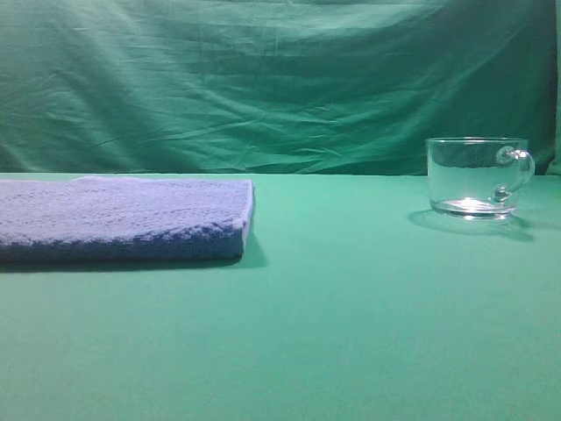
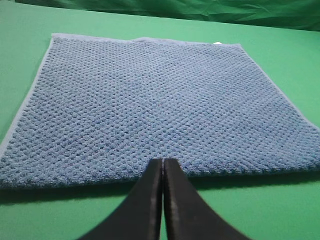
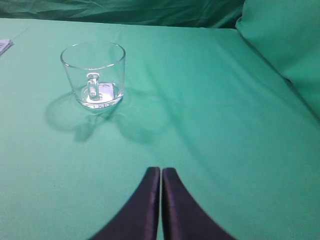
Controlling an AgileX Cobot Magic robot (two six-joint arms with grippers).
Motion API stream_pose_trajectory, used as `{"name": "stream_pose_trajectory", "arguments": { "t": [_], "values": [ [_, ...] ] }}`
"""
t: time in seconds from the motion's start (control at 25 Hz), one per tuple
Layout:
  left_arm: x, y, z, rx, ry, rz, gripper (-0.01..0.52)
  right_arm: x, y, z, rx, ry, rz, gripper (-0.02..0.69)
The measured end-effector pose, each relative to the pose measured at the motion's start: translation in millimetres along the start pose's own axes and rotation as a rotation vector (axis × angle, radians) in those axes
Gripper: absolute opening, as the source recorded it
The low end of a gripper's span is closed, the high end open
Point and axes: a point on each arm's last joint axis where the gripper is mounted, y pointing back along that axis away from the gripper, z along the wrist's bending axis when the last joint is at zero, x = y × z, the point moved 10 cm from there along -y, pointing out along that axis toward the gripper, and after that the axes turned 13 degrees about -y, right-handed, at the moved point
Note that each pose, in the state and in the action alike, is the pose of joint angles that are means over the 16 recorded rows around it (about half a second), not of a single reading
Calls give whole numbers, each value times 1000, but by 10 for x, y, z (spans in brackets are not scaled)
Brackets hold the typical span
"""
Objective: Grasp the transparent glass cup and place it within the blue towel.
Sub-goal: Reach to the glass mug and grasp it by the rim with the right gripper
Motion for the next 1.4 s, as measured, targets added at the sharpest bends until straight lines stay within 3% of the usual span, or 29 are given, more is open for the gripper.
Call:
{"name": "stream_pose_trajectory", "arguments": {
  "t": [0.56, 1.08, 1.4],
  "values": [
    [0, 0, 0, 0, 0, 0, 0, -87, 2, 15, -8, -12, -46, 0],
    [0, 0, 0, 0, 0, 0, 0, -765, 202, 219, -132, -175, -289, 0],
    [0, 0, 0, 0, 0, 0, 0, -1101, 325, 479, -217, -122, -183, 0]
  ]
}}
